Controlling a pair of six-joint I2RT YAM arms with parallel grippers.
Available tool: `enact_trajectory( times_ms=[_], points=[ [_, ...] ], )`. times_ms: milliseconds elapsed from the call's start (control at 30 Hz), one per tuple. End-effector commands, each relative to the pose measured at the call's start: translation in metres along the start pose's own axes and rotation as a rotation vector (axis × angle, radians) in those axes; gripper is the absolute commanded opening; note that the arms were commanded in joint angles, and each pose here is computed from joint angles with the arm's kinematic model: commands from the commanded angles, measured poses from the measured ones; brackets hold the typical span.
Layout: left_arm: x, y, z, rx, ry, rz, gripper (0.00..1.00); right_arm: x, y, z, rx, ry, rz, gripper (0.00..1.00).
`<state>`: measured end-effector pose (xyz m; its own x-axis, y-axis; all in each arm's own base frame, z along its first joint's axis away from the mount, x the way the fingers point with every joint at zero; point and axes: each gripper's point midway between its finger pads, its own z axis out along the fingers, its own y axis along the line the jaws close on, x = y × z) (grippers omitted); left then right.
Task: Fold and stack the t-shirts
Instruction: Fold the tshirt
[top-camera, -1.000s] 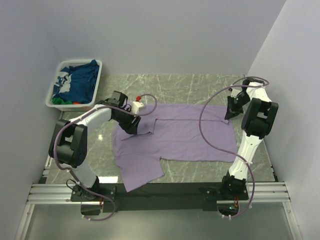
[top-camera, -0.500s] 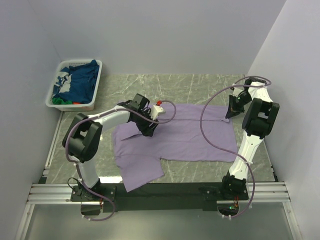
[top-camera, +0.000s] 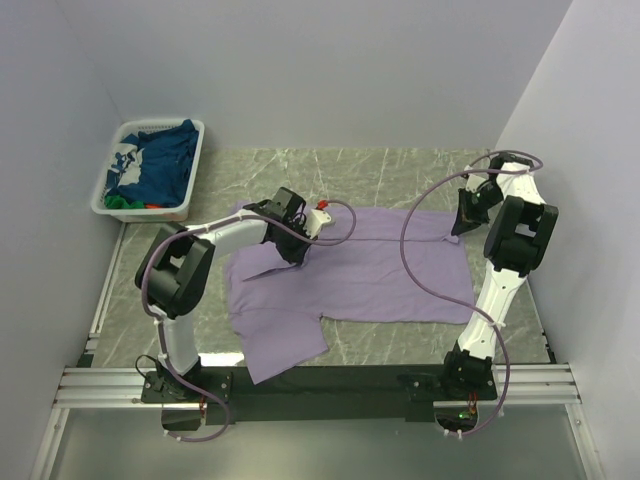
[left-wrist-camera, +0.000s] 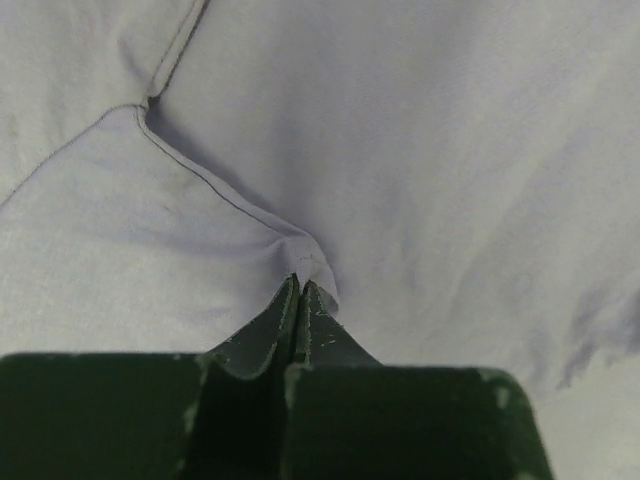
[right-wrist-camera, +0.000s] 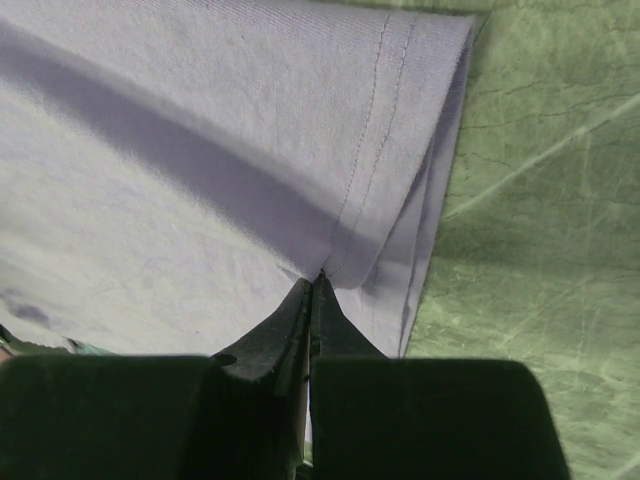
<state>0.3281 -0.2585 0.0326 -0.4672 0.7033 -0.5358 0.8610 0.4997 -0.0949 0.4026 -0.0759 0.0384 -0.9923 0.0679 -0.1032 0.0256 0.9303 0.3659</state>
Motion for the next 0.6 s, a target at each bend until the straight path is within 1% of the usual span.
enact_trajectory(
  times_ms=[0,100,233,367,533,567],
  points=[
    [-0.019,-0.005,-0.026,-0.01,-0.051,0.043,0.01,-0.009,-0.007,-0.01,0.014,-0.024,-0.004,0.0],
    [-0.016,-0.015,-0.042,0.025,-0.05,0.081,0.01,-0.014,-0.009,-0.017,0.032,-0.032,-0.013,0.0],
    [-0.006,-0.025,-0.054,0.07,-0.022,0.092,0.01,-0.018,-0.016,-0.022,0.052,-0.04,-0.016,0.0],
    [0.0,-0.025,-0.051,0.083,-0.006,0.092,0.01,-0.013,-0.021,-0.015,0.068,-0.018,-0.013,0.0],
    [0.009,-0.034,-0.039,0.159,0.029,0.084,0.01,0.003,-0.039,0.0,0.129,0.051,-0.023,0.0],
    [0.011,-0.035,-0.038,0.167,0.036,0.086,0.01,0.005,-0.041,0.001,0.136,0.058,-0.026,0.02]
  ],
)
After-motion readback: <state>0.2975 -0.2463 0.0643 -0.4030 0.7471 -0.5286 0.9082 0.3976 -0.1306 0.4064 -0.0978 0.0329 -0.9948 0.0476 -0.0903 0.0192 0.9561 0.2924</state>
